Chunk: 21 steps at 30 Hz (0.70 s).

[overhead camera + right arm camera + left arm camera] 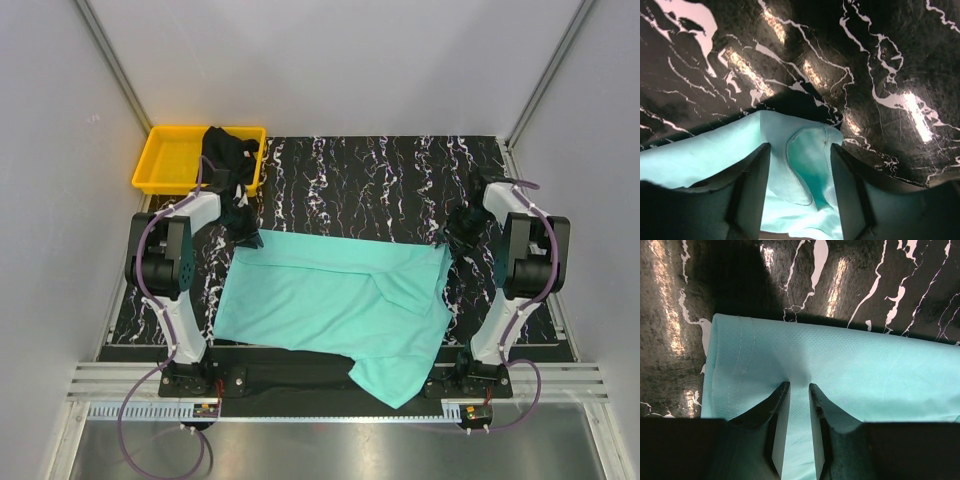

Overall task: Fold and stack the t-shirts
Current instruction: Fold the tshirt

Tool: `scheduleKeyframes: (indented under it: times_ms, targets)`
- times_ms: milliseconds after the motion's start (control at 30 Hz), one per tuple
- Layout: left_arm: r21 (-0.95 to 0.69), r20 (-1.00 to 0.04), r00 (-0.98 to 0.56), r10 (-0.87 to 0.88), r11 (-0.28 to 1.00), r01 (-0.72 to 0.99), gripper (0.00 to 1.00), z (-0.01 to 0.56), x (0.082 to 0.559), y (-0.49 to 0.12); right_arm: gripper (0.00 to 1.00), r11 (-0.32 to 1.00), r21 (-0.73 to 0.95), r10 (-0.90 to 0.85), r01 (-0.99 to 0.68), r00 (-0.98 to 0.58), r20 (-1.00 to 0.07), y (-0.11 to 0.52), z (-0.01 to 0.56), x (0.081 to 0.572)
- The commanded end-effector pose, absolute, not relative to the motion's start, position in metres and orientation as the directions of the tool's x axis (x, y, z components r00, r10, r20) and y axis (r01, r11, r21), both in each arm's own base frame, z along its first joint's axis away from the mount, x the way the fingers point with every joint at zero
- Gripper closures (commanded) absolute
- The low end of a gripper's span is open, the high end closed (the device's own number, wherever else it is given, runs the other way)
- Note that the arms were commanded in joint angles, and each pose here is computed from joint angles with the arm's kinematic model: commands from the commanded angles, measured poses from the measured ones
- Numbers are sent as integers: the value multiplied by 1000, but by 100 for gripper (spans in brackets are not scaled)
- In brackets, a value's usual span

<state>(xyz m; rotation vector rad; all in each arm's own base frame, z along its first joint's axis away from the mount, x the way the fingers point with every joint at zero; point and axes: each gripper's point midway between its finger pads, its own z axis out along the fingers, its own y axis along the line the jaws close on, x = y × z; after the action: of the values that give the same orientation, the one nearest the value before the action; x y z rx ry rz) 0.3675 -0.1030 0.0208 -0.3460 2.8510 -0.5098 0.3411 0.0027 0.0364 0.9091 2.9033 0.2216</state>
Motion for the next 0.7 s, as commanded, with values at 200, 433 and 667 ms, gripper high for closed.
scheduleKeyframes:
  times_ms: [200, 433, 667]
  targets:
    - [-355, -171, -943, -285, 911, -211, 72, 10, 370, -97, 74, 750, 124, 657, 649, -753, -32, -29, 20, 325]
    - [-358, -168, -940, -296, 907, -222, 71, 8, 377, -93, 76, 752, 166, 654, 638, -754, -62, -31, 12, 336]
    - [-359, -175, -942, -288, 909, -211, 69, 8, 383, -89, 78, 718, 254, 680, 648, -731, -54, -23, 8, 370]
